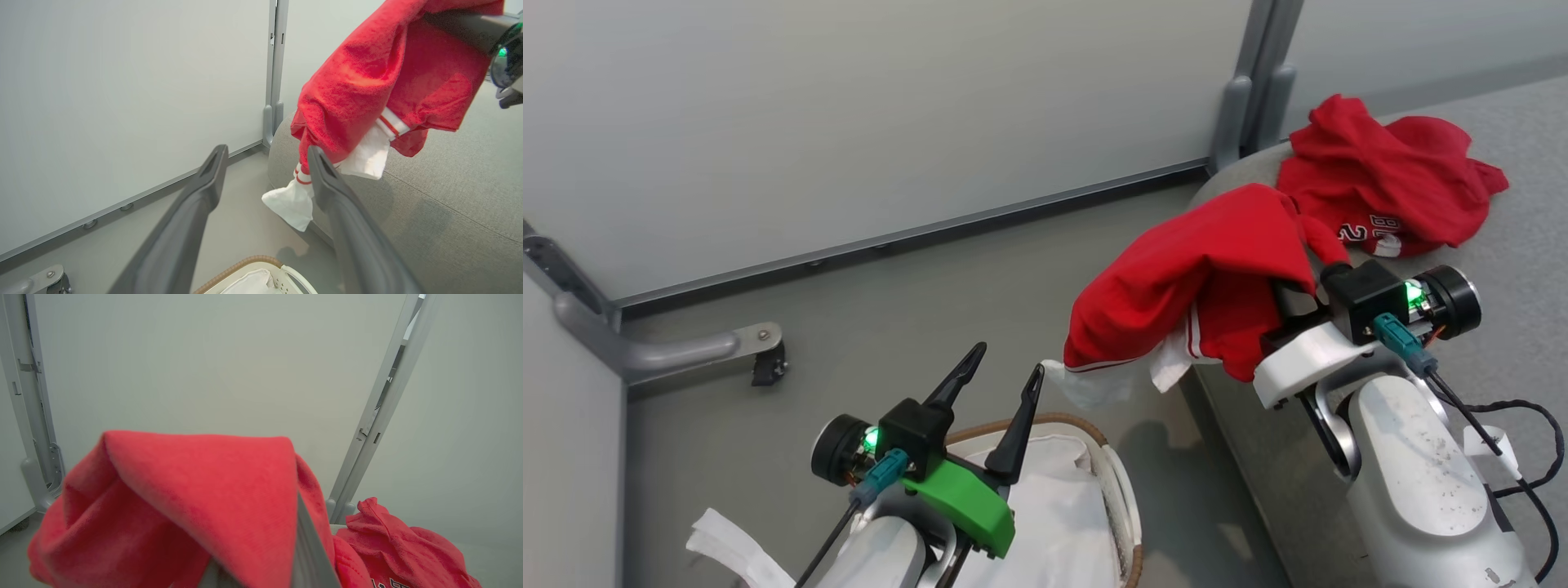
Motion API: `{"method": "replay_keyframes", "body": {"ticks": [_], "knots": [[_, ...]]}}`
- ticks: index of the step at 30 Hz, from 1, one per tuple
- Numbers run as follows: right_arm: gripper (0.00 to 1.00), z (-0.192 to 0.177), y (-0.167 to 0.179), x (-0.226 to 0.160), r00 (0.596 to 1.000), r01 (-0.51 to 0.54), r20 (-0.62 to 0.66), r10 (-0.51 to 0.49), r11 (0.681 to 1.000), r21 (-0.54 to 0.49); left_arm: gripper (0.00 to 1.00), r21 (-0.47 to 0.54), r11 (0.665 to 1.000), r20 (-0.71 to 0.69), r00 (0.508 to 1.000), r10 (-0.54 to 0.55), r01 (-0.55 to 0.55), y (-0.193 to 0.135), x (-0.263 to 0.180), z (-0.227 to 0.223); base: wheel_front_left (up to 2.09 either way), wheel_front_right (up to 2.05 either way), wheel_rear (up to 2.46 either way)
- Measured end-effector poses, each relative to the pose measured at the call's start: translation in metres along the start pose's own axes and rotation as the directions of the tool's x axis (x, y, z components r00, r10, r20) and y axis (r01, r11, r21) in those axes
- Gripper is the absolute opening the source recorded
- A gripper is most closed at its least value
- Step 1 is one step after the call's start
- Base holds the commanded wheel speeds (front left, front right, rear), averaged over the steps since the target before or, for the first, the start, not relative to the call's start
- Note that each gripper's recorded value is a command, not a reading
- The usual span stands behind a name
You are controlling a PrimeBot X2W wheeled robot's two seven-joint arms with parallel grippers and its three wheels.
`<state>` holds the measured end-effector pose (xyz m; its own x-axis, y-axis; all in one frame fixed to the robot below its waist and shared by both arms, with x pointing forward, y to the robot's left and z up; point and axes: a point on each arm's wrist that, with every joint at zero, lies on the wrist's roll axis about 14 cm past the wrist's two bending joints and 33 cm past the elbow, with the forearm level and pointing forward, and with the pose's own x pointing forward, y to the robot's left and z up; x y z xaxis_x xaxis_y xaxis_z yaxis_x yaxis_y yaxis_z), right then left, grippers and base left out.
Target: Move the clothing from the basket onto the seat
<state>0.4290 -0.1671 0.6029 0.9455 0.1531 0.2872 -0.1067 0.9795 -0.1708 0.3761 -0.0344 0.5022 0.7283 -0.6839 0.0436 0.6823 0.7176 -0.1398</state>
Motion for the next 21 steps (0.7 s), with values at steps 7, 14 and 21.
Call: {"method": "replay_keyframes", "body": {"ticks": [7,14,21], "knots": [[0.0,-0.005,-0.047,-0.023,0.992,0.123,-0.033,-0.125,0.991,-0.06,1.0,-0.022,0.994,0.005,0.994,-0.108,0.108,-0.034,0.025,-0.004,0.0,0.0,0.0],[0.0,-0.011,-0.086,-0.05,0.969,0.227,-0.07,-0.235,0.968,-0.108,1.0,-0.051,0.972,-0.015,0.973,-0.23,0.229,-0.07,0.044,-0.016,0.0,0.0,0.0],[0.0,-0.022,-0.114,-0.064,0.944,0.292,-0.111,-0.31,0.944,-0.152,1.0,-0.086,0.946,-0.017,0.949,-0.316,0.313,-0.092,0.058,-0.025,0.0,0.0,0.0]]}}
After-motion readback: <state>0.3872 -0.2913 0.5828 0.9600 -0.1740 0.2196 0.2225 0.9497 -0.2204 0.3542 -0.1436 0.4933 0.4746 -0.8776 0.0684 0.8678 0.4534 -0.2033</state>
